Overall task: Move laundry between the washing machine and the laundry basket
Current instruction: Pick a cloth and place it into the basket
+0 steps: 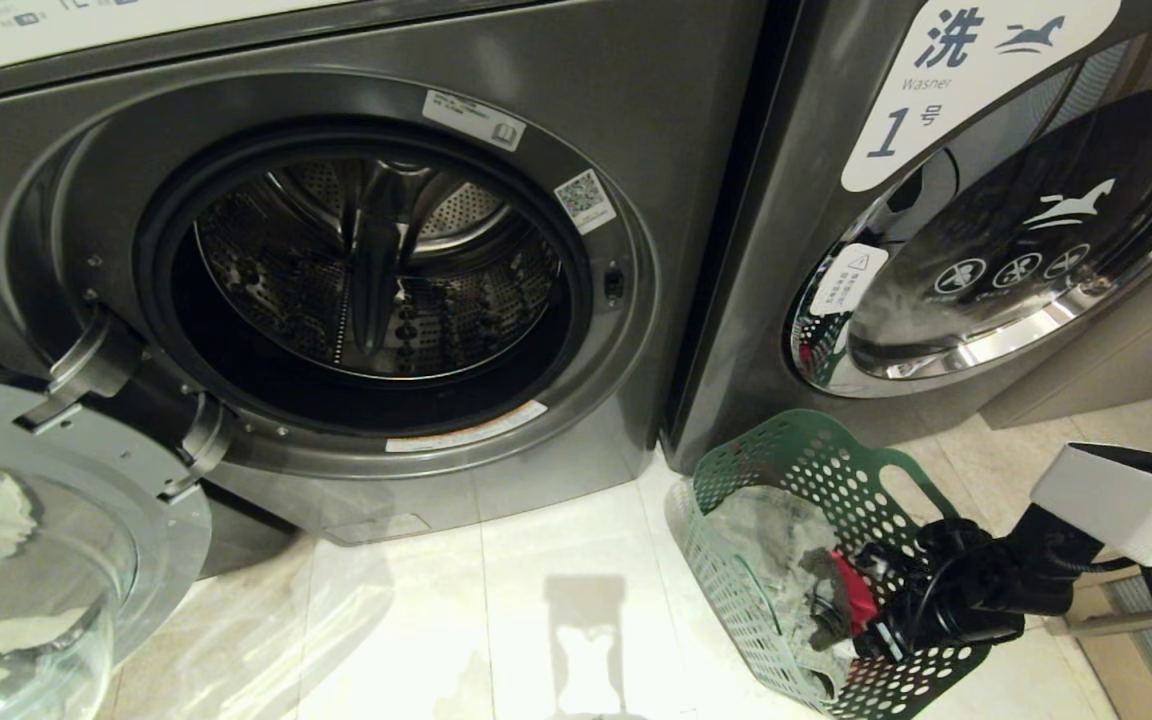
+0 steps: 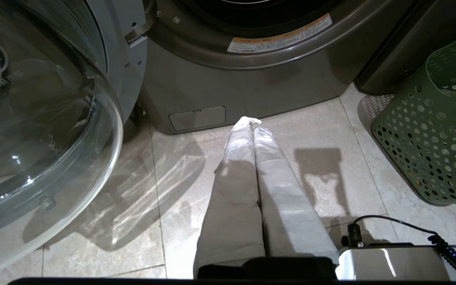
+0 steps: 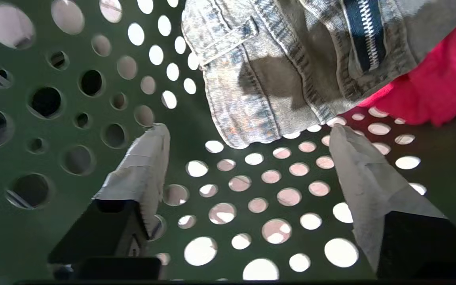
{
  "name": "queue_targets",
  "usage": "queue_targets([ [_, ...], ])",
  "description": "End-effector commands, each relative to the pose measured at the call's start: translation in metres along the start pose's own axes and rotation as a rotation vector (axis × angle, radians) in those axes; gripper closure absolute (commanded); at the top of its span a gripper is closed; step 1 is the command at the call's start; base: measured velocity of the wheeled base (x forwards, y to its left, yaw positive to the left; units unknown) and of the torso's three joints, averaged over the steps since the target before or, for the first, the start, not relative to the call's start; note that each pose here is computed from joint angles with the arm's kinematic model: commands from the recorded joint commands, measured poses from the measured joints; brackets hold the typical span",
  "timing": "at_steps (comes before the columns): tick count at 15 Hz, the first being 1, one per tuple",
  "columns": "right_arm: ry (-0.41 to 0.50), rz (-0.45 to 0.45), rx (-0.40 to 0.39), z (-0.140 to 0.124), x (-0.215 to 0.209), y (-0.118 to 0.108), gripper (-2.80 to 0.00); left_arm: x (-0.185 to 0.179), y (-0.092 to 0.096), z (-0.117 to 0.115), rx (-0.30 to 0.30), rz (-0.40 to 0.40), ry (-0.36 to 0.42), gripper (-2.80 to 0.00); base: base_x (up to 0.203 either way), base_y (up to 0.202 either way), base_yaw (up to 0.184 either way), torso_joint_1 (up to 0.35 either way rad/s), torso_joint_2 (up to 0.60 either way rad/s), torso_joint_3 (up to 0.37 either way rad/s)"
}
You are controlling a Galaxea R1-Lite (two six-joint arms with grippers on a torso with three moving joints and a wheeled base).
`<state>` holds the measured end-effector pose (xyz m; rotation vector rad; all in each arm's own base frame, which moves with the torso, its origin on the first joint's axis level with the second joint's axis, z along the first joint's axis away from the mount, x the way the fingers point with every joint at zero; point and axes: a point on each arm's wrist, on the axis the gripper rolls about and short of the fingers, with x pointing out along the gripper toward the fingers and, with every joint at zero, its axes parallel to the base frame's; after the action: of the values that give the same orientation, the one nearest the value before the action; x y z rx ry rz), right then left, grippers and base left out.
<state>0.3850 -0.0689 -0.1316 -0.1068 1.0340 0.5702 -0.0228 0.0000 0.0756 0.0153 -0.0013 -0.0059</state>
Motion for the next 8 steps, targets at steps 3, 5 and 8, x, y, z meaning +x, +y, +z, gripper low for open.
queue_targets([
  [3, -0.048, -0.040, -0.008, -0.006, 0.013, -0.020, -2.80, 0.000, 0.000, 0.000, 0.000, 0.000, 0.001, 0.00, 0.000, 0.000, 0.000, 0.000, 0.00, 0.000],
  [5, -0.134, -0.103, 0.010, 0.003, 0.019, -0.042, -2.80, 0.000, 0.000, 0.000, 0.000, 0.000, 0.000, 0.00, 0.000, 0.000, 0.000, 0.000, 0.00, 0.000],
  [8, -0.334, -0.221, -0.001, 0.026, 0.030, -0.072, -2.80, 0.000, 0.000, 0.000, 0.000, 0.000, 0.001, 0.00, 0.000, 0.000, 0.000, 0.000, 0.00, 0.000],
])
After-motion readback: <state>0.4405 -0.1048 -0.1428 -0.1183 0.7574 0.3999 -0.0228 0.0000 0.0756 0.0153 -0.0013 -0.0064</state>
